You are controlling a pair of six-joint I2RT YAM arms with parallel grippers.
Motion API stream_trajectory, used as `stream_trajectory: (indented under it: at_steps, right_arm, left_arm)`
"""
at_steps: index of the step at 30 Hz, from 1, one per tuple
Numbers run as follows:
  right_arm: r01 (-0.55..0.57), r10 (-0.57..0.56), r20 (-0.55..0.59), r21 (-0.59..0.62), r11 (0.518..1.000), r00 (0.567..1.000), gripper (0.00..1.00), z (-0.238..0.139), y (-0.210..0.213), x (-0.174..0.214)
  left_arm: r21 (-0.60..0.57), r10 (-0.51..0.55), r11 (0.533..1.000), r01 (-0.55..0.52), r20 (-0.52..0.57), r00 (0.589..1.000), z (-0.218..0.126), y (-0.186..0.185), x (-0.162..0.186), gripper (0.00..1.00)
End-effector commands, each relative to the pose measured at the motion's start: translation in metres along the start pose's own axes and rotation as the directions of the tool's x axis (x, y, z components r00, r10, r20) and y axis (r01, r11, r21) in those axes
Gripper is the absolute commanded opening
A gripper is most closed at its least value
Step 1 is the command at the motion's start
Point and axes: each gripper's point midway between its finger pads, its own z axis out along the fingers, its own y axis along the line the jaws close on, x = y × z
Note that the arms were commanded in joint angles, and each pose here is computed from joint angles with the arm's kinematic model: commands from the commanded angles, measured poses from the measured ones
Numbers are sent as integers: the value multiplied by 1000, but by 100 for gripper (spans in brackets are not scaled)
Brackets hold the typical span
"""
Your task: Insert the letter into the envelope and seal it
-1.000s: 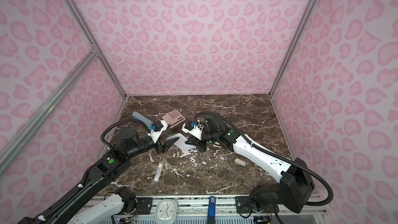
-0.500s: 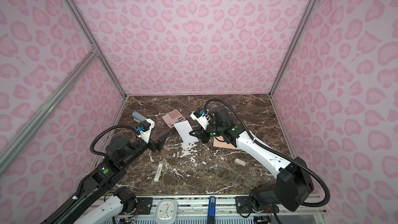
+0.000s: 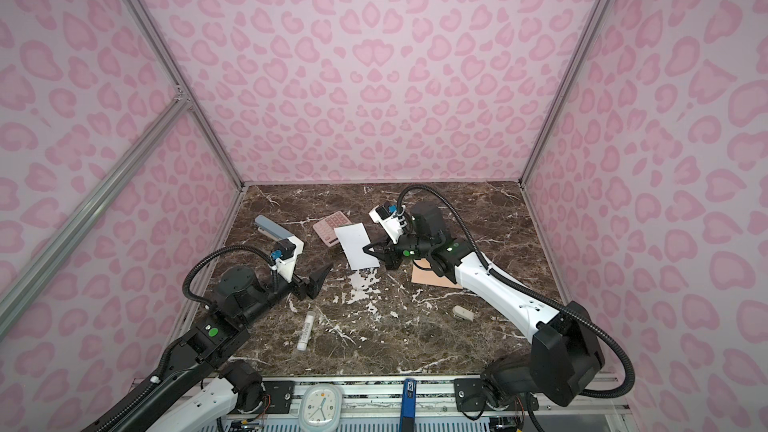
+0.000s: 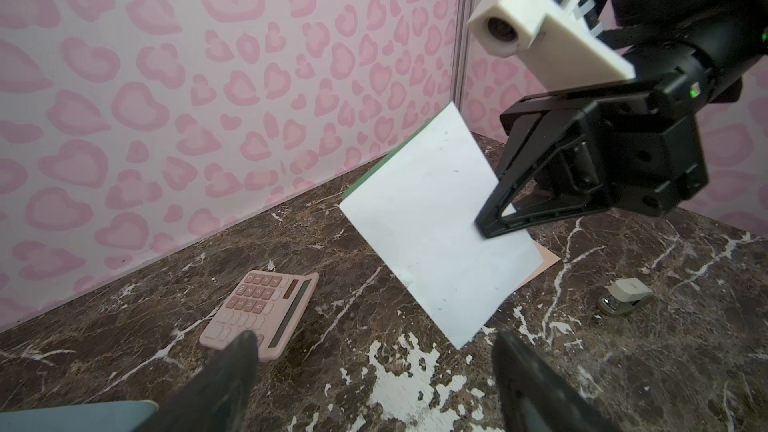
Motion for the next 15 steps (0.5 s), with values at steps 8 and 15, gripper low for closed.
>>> stream_trajectory:
  at_steps: [8,15]
  right_arm:
    - [-430,430,35,154,890,902,0,45,-57,24]
    - [-528,537,7,193,827,844,1,83,-58,56]
  left_arm:
    - [-160,-58,985,67,60,997,-18,28,-14,95]
    - [-182,-66,980,76,60,996,-26,31,-8,95]
